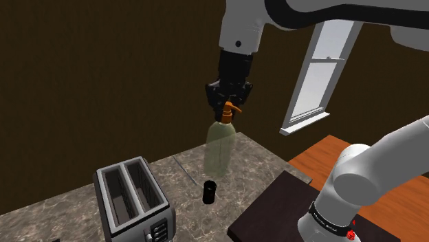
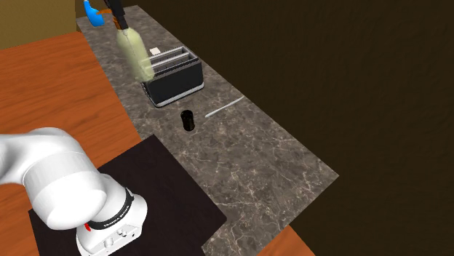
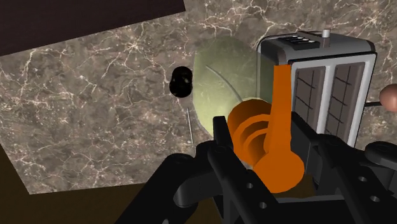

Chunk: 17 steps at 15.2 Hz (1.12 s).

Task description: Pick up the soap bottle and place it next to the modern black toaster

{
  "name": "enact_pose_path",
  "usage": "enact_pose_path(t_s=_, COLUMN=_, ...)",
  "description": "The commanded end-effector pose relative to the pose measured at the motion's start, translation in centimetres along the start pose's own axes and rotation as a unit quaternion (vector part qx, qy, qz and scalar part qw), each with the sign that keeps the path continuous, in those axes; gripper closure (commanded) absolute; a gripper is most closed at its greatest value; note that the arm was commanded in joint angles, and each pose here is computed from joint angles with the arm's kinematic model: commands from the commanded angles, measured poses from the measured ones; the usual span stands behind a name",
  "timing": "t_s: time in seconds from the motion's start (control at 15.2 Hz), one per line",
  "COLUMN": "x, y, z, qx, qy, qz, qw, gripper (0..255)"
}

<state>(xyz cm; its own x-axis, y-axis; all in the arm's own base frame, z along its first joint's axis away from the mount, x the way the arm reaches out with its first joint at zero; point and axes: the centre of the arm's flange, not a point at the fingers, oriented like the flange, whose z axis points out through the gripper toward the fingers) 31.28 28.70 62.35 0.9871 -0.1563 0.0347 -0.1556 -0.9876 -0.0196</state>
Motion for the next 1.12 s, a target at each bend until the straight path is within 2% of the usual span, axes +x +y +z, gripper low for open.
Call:
enact_pose_path(t_s=0.0, x=-1.0, y=-2.6, z=-0.4, qx=0.001, qy=0.0, qz=0.0, qw=1.0, gripper=255)
enact_pose_path(t_s=0.53, x=-3.8, y=-12.5, z=-0.3, qx=0.001, qy=0.0, qz=0.0, qw=1.0, gripper=255)
enact_pose_path(t_s=1.06, x=-4.0, y=-12.4, z=3.9, qx=0.001, qy=0.0, qz=0.0, qw=1.0, gripper=255)
